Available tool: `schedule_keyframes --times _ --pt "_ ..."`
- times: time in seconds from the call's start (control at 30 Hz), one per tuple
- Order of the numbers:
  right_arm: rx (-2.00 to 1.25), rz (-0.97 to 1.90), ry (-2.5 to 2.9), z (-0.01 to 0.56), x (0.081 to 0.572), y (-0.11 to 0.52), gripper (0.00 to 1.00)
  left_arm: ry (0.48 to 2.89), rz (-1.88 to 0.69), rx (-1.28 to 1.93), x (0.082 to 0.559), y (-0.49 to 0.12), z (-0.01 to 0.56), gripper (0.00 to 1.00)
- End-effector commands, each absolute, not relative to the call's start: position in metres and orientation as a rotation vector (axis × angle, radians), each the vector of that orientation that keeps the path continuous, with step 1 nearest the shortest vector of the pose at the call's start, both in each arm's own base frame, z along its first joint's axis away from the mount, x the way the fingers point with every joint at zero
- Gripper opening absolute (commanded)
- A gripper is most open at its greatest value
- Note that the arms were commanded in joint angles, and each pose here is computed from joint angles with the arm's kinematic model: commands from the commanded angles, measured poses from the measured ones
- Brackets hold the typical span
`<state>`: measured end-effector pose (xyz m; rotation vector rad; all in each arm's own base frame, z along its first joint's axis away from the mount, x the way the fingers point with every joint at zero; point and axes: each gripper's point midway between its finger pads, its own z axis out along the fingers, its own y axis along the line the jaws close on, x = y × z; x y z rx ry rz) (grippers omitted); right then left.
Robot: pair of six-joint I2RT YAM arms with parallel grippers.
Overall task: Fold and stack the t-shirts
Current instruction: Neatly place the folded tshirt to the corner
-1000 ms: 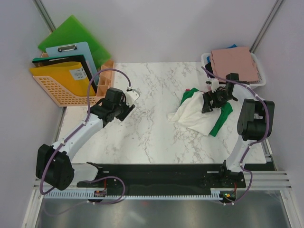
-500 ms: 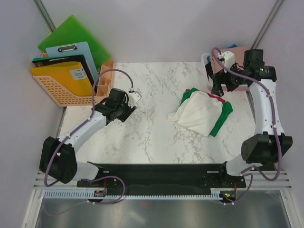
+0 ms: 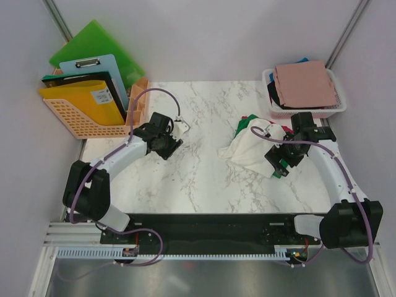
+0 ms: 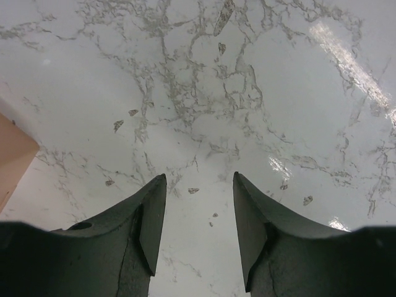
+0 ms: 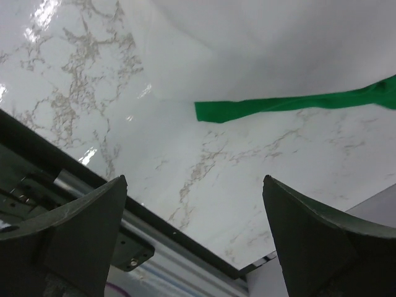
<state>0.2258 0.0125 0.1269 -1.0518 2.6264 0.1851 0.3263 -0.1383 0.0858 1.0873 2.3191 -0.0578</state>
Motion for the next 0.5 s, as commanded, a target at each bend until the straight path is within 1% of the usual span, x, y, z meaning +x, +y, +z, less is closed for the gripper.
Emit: schedule_keyframes --times 0.0,0.03,0.07,0.2,0.33,0.47 --pt "-1.081 -0.03 2.502 0.135 0.261 0.012 0.98 2.303 -0.103 1.073 0.334 -0.147 0.1 0.54" --pt "-1.104 -0.044 2.482 0.136 0.266 0.02 0.98 2.299 -0.101 1.07 0.335 -0.147 0.101 0.54" --pt "-1.101 -0.122 2.462 0.136 0.275 0.017 0.98 2.296 -0.103 1.07 0.334 -0.148 0.103 0.54" --pt "-1.209 -0.295 2.405 0.128 0.287 0.031 0.98 2.298 -0.078 1.062 0.336 -0.144 0.103 0.54" --pt "-1.33 -0.328 2.373 0.112 0.285 0.059 0.98 2.298 -0.072 1.058 0.335 -0.143 0.103 0.54" --pt "-1.316 -0.304 2.368 0.111 0.291 0.079 0.98 2.301 -0.06 1.058 0.336 -0.142 0.102 0.54"
